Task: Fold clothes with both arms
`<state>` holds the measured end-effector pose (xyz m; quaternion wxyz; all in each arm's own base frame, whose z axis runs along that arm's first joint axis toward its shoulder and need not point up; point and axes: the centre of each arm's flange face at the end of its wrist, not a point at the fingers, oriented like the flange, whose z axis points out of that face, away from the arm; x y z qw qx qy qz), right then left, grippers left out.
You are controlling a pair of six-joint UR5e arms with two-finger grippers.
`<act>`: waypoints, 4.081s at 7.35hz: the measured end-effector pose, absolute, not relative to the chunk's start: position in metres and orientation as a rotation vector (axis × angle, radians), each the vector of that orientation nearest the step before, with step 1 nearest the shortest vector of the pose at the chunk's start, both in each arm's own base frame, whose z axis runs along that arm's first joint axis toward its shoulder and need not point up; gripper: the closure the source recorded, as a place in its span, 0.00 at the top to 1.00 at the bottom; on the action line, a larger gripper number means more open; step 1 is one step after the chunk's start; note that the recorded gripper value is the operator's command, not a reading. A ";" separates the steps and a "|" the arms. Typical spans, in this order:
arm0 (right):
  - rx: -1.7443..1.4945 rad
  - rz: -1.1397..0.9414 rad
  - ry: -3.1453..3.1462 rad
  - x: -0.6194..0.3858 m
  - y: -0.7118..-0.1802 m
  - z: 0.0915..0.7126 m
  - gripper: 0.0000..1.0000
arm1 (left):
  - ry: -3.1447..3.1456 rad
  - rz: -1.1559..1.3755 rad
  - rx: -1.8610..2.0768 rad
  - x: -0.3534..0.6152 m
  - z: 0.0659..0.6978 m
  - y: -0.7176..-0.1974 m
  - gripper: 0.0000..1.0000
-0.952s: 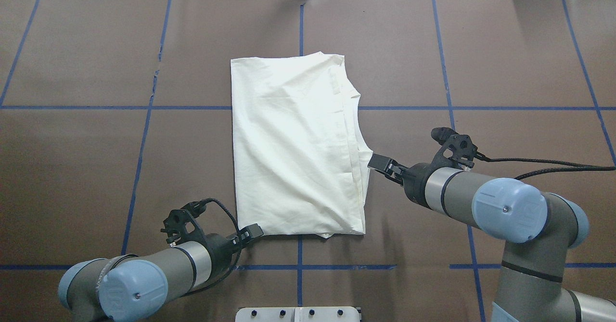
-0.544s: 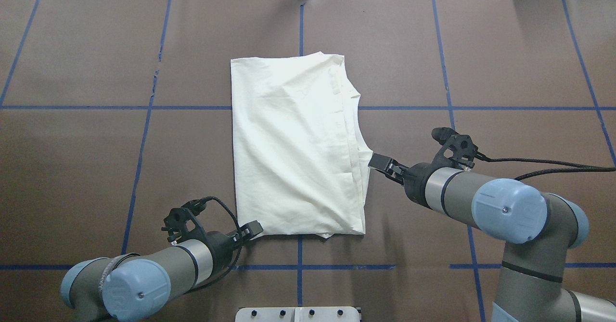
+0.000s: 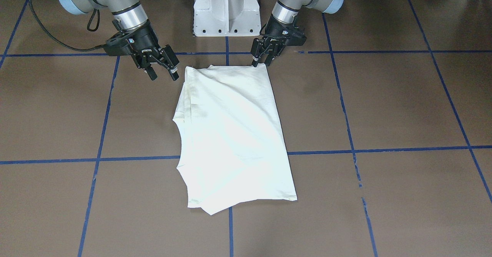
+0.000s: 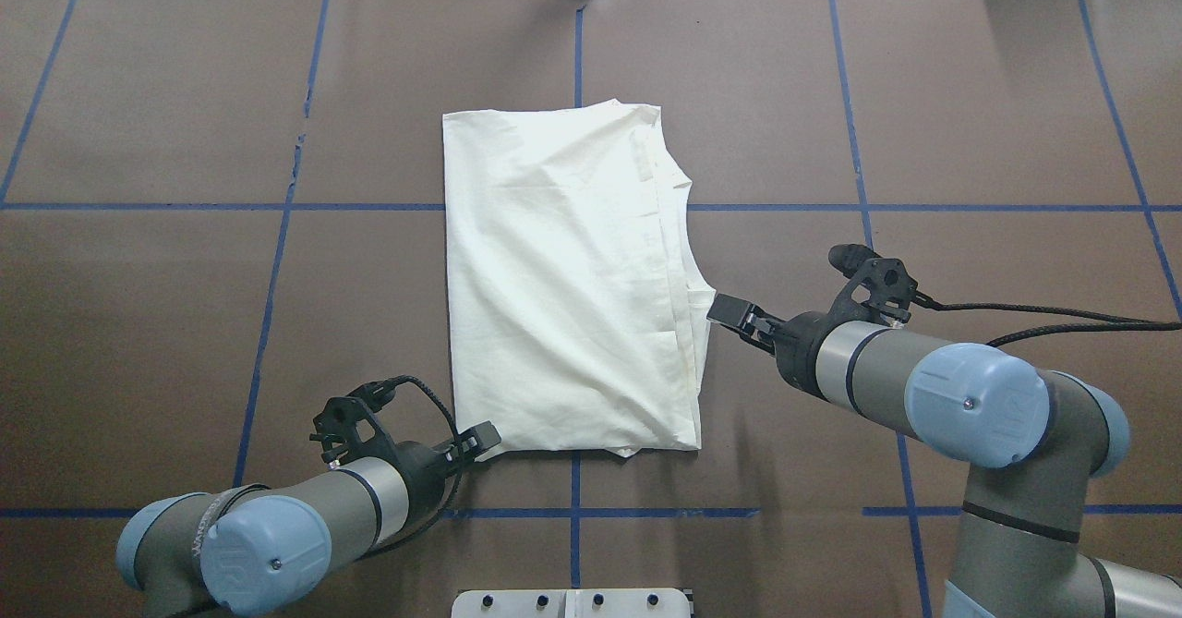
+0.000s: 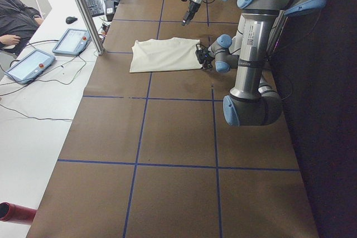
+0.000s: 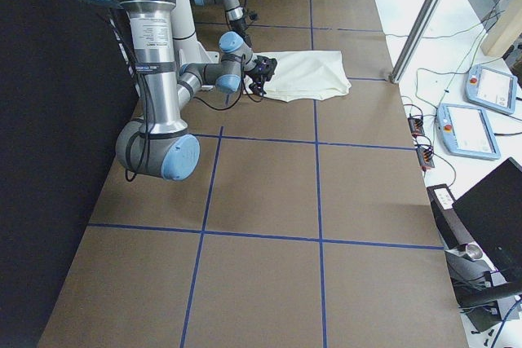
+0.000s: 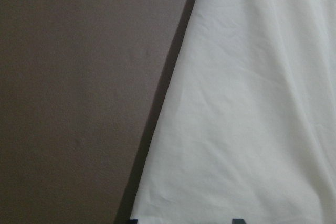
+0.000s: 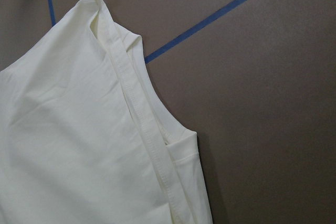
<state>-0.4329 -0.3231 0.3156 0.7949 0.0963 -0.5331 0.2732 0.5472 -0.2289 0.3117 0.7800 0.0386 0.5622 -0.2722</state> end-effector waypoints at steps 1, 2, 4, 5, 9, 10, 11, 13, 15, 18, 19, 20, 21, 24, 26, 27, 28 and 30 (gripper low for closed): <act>0.207 0.587 -1.145 -0.433 -0.323 0.316 1.00 | 1.214 -0.588 0.083 0.547 0.312 -0.229 0.67; 0.207 0.588 -1.145 -0.433 -0.323 0.316 1.00 | 1.214 -0.587 0.082 0.548 0.312 -0.228 0.67; 0.208 0.591 -1.145 -0.433 -0.323 0.316 1.00 | 1.214 -0.587 0.081 0.548 0.311 -0.228 0.67; 0.208 0.594 -1.146 -0.433 -0.324 0.316 1.00 | 1.214 -0.587 0.081 0.548 0.312 -0.228 0.68; 0.208 0.595 -1.146 -0.433 -0.324 0.316 1.00 | 1.209 -0.587 0.083 0.547 0.314 -0.229 0.69; 0.208 0.595 -1.145 -0.433 -0.324 0.316 1.00 | 1.209 -0.586 0.082 0.548 0.314 -0.228 0.69; 0.208 0.595 -1.145 -0.433 -0.324 0.316 1.00 | 1.209 -0.585 0.081 0.548 0.314 -0.228 0.68; 0.208 0.595 -1.145 -0.433 -0.324 0.316 1.00 | 1.205 -0.586 0.081 0.550 0.315 -0.228 0.56; 0.208 0.595 -1.145 -0.433 -0.324 0.316 1.00 | 1.206 -0.590 0.077 0.551 0.315 -0.227 0.29; 0.206 0.594 -1.140 -0.435 -0.323 0.318 0.94 | 1.215 -0.596 0.073 0.552 0.311 -0.228 0.00; 0.198 0.603 -1.137 -0.438 -0.324 0.320 0.89 | 1.217 -0.596 0.073 0.552 0.309 -0.228 0.00; 0.178 0.630 -1.127 -0.446 -0.325 0.316 0.88 | 1.221 -0.597 0.072 0.551 0.307 -0.228 0.00; 0.155 0.663 -1.094 -0.459 -0.327 0.301 0.88 | 1.228 -0.597 0.072 0.550 0.304 -0.228 0.00; 0.124 0.702 -0.959 -0.514 -0.328 0.282 0.89 | 1.244 -0.598 0.068 0.549 0.296 -0.229 0.00; 0.133 0.689 -0.908 -0.541 -0.328 0.293 0.86 | 1.247 -0.597 0.067 0.549 0.294 -0.229 0.00; 0.138 0.678 -0.896 -0.548 -0.322 0.298 0.85 | 1.248 -0.598 0.066 0.549 0.294 -0.229 0.00; 0.143 0.669 -0.887 -0.553 -0.316 0.300 0.85 | 1.249 -0.598 0.065 0.549 0.294 -0.229 0.00; 0.145 0.656 -0.860 -0.557 -0.307 0.303 0.83 | 1.250 -0.598 0.065 0.549 0.293 -0.229 0.00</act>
